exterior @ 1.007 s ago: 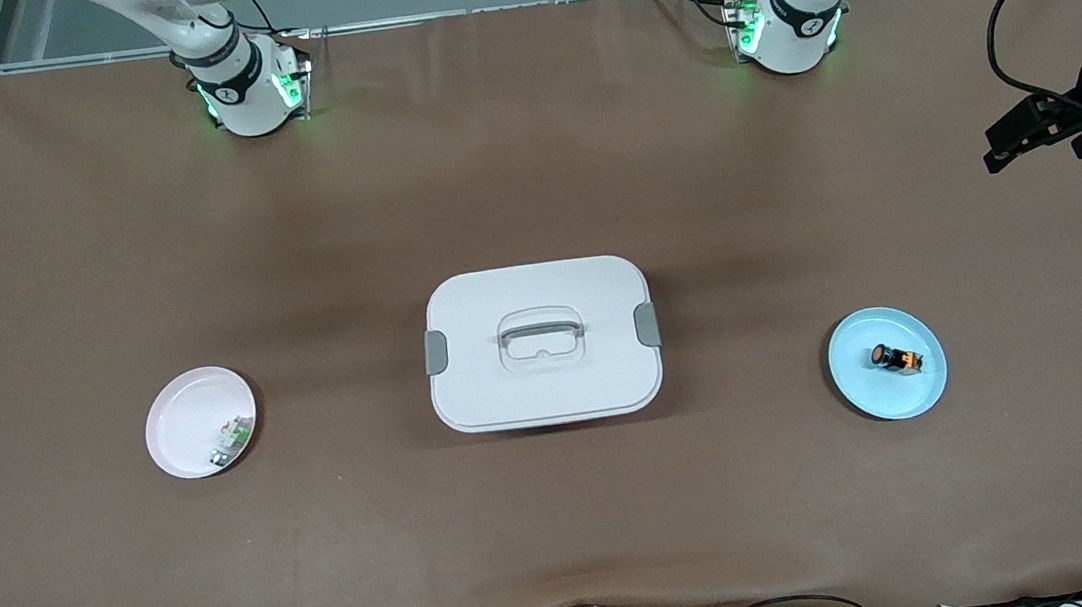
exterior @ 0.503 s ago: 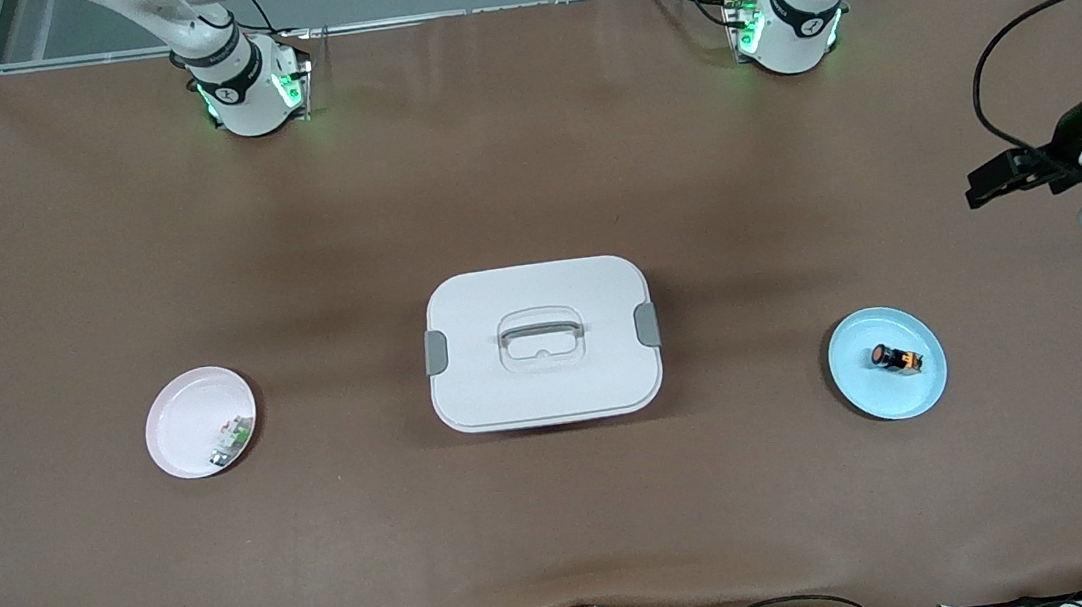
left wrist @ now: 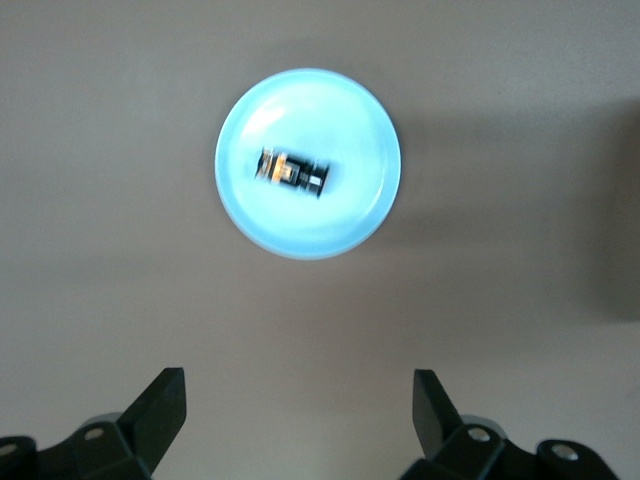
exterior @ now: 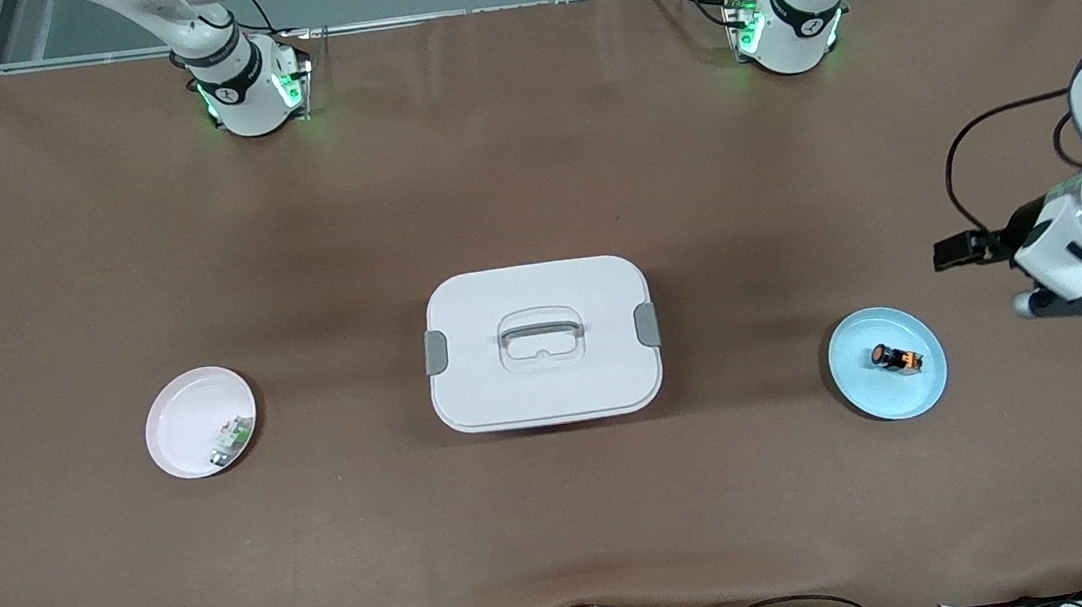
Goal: Transfer orange switch to right arm and place
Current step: 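Move the left gripper down toward the orange switch on the blue plate, then close the left gripper on the orange-and-black switch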
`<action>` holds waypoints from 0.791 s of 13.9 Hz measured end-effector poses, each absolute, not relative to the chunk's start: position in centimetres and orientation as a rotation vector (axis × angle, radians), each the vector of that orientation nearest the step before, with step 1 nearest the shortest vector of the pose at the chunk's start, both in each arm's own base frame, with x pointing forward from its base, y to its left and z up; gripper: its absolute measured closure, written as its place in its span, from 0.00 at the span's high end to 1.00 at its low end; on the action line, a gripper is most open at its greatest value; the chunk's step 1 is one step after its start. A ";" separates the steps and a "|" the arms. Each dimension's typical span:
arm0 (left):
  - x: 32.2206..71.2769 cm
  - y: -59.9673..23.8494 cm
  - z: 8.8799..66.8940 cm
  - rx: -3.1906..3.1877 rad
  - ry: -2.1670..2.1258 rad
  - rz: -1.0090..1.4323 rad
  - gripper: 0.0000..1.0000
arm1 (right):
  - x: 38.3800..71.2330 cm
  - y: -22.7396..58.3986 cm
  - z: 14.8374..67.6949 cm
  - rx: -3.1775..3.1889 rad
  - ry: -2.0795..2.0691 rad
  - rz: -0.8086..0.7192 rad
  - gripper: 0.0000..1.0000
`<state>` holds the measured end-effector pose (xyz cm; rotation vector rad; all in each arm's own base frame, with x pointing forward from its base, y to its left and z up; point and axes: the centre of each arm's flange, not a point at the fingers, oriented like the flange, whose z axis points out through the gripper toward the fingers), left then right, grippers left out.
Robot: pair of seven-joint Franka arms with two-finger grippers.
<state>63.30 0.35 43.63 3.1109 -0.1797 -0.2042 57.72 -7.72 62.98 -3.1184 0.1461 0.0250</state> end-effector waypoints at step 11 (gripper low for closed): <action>67.0 4.6 29.8 3.059 -0.462 -0.176 1.00 | 57.8 -7.3 62.9 -3.117 0.136 0.026 1.00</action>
